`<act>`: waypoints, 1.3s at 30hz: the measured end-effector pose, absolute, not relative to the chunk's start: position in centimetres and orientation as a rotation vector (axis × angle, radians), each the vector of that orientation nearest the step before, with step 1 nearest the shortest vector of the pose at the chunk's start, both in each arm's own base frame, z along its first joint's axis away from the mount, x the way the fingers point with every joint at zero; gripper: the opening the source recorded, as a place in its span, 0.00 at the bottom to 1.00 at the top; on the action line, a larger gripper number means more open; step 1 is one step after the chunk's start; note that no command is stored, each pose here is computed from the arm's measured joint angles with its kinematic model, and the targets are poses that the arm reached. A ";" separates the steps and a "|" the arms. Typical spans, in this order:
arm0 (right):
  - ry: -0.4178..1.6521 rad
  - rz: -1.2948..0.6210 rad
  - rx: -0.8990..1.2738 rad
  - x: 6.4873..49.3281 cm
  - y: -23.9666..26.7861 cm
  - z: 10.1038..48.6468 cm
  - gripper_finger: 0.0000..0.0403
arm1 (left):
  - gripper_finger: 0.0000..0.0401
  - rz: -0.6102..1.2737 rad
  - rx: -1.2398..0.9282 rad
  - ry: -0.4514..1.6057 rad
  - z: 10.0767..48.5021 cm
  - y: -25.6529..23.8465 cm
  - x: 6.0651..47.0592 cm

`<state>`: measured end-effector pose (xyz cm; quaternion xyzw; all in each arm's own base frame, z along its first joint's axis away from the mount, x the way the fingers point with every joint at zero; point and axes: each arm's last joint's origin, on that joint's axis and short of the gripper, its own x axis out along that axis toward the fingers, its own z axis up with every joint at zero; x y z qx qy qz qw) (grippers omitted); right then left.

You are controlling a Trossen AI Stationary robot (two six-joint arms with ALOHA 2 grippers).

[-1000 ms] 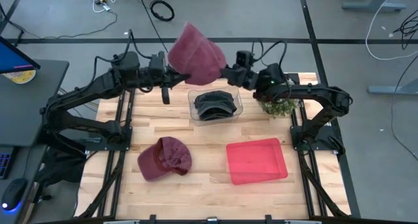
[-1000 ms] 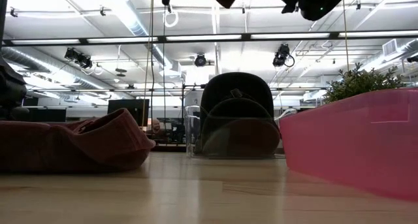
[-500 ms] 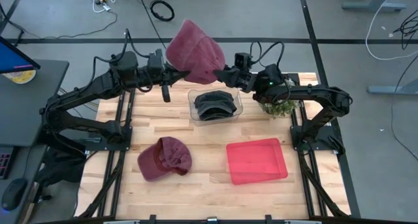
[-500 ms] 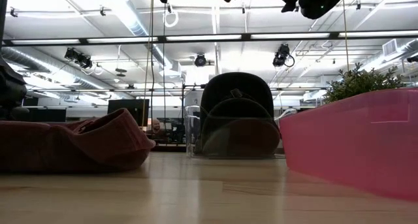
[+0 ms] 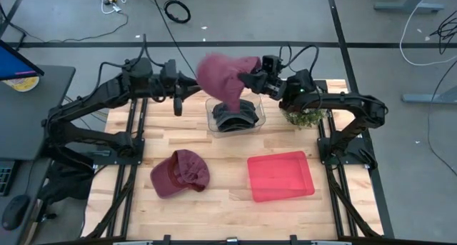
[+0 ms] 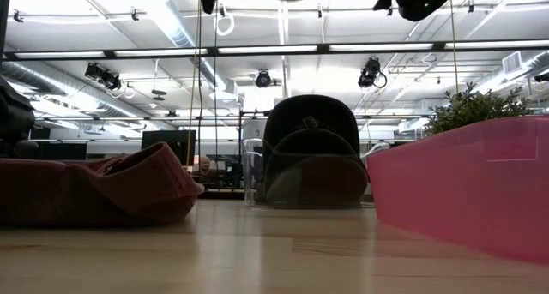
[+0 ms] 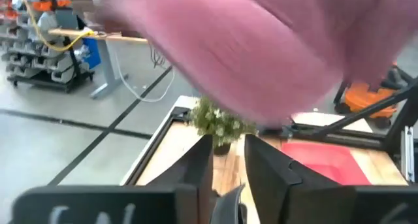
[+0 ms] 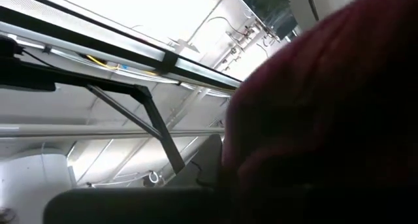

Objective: Pick & Place hat
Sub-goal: Put the top red cap into the pink bin

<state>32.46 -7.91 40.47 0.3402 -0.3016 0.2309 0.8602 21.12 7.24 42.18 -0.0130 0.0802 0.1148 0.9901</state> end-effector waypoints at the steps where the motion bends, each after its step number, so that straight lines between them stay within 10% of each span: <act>1: -0.630 0.484 0.713 32.3 -7.9 40.6 0.06 | 0.25 0.235 -0.029 0.173 42.1 7.2 20.9; 18: -0.372 0.570 0.648 29.2 -7.0 42.9 0.06 | 0.63 0.288 -0.647 0.035 43.5 7.3 17.6; 39: 0.438 0.135 0.946 21.8 4.8 39.6 0.06 | 0.63 0.403 -0.473 0.069 43.1 7.6 17.5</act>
